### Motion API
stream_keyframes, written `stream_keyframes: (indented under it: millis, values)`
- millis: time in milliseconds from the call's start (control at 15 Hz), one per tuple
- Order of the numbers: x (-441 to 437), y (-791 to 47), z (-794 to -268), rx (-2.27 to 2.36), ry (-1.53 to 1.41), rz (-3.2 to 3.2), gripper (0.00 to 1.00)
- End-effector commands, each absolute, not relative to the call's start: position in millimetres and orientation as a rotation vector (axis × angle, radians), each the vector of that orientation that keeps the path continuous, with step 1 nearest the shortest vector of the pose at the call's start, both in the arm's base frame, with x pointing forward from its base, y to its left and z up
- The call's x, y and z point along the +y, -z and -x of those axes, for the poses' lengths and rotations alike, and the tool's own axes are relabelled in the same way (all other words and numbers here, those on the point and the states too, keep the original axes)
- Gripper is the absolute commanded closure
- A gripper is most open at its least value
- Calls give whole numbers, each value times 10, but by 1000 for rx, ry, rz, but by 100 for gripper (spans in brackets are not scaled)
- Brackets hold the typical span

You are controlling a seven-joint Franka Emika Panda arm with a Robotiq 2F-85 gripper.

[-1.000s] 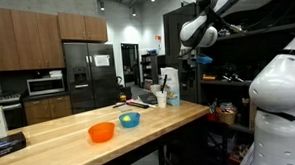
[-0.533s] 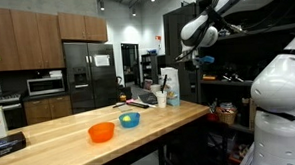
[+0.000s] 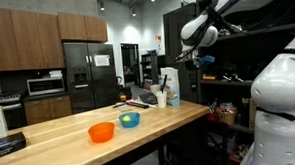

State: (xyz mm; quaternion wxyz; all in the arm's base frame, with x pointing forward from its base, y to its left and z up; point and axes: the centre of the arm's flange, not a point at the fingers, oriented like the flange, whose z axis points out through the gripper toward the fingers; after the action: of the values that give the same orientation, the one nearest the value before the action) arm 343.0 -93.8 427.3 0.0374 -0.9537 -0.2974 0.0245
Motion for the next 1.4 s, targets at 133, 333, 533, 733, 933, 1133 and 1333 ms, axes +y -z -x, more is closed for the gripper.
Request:
stream_keyframes:
  millis: [133, 333, 533, 733, 933, 1133, 1333]
  values:
    - [-937, -4272, -3429, -915, -76, 2926, 0]
    - [-937, -4272, -3429, -916, -76, 2925, 0]
    - [-936, -4269, -3438, -963, -46, 2916, 0]
    - [-943, -4266, -3435, -1096, -40, 2875, 0]
    - [-946, -4261, -3421, -1240, -62, 2810, 0]
    - [-409, -4197, -3978, -1394, 0, 2681, 0]
    - [119, -4184, -4285, -1551, 107, 2497, 0]
